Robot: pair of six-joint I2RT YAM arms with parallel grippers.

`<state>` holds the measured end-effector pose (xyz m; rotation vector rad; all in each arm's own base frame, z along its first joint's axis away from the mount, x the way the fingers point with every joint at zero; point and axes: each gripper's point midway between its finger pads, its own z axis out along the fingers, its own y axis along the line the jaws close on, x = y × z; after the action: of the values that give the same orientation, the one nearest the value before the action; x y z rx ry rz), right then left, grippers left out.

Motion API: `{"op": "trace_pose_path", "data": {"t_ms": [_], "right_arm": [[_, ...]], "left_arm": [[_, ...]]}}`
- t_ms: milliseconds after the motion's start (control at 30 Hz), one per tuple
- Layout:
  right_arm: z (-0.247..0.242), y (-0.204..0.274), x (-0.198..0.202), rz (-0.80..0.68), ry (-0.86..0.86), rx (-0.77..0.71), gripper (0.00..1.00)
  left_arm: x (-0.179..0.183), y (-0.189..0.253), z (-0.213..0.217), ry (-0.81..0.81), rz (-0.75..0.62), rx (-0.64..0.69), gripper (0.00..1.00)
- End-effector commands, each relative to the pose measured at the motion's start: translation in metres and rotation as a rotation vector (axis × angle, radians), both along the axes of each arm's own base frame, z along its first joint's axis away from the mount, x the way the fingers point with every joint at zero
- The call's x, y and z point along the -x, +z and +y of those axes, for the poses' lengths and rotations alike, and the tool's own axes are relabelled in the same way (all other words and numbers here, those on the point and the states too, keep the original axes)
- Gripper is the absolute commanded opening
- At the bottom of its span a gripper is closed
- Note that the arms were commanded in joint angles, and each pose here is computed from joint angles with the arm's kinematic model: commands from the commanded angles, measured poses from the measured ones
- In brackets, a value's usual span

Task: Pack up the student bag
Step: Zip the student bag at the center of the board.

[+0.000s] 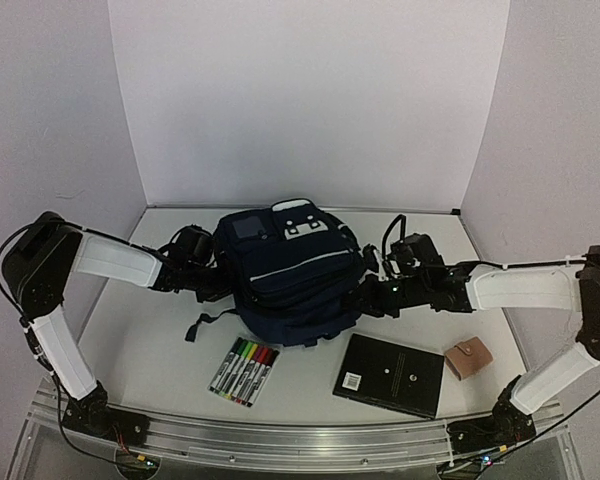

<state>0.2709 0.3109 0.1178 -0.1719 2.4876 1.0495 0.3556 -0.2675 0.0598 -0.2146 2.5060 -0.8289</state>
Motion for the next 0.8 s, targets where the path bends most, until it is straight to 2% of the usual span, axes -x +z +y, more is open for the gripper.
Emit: {"op": "trace_pose_path", "data": {"t_ms": [0, 100, 167, 267, 400, 500, 600, 767], "right_arm": [[0.026, 0.039, 0.035, -0.031, 0.068, -0.108, 0.00], [0.042, 0.040, 0.058, -0.002, 0.100, -0.153, 0.00], [0.050, 0.037, 0.066, 0.008, 0.103, -0.179, 0.00], [0.058, 0.026, 0.067, 0.021, 0.080, -0.185, 0.00], [0.069, 0.013, 0.059, 0.030, 0.060, -0.198, 0.00], [0.083, 0.006, 0.052, 0.034, 0.066, -0.216, 0.00], [0.099, -0.002, 0.048, 0.049, 0.087, -0.234, 0.00], [0.121, -0.010, 0.042, 0.061, 0.115, -0.250, 0.00]], "left_arm": [[-0.065, 0.056, -0.027, -0.154, -0.243, 0.109, 0.20], [-0.096, 0.058, -0.024, -0.171, -0.261, 0.140, 0.22], [-0.109, 0.059, -0.025, -0.192, -0.256, 0.155, 0.28], [-0.117, 0.072, -0.021, -0.189, -0.274, 0.125, 0.48], [-0.111, 0.088, 0.004, -0.092, -0.271, 0.033, 0.70], [-0.089, 0.084, 0.028, 0.007, -0.198, -0.009, 0.76], [-0.054, 0.070, 0.035, 0.068, -0.100, 0.029, 0.77], [0.005, 0.053, 0.005, 0.047, 0.005, 0.082, 0.77]]}}
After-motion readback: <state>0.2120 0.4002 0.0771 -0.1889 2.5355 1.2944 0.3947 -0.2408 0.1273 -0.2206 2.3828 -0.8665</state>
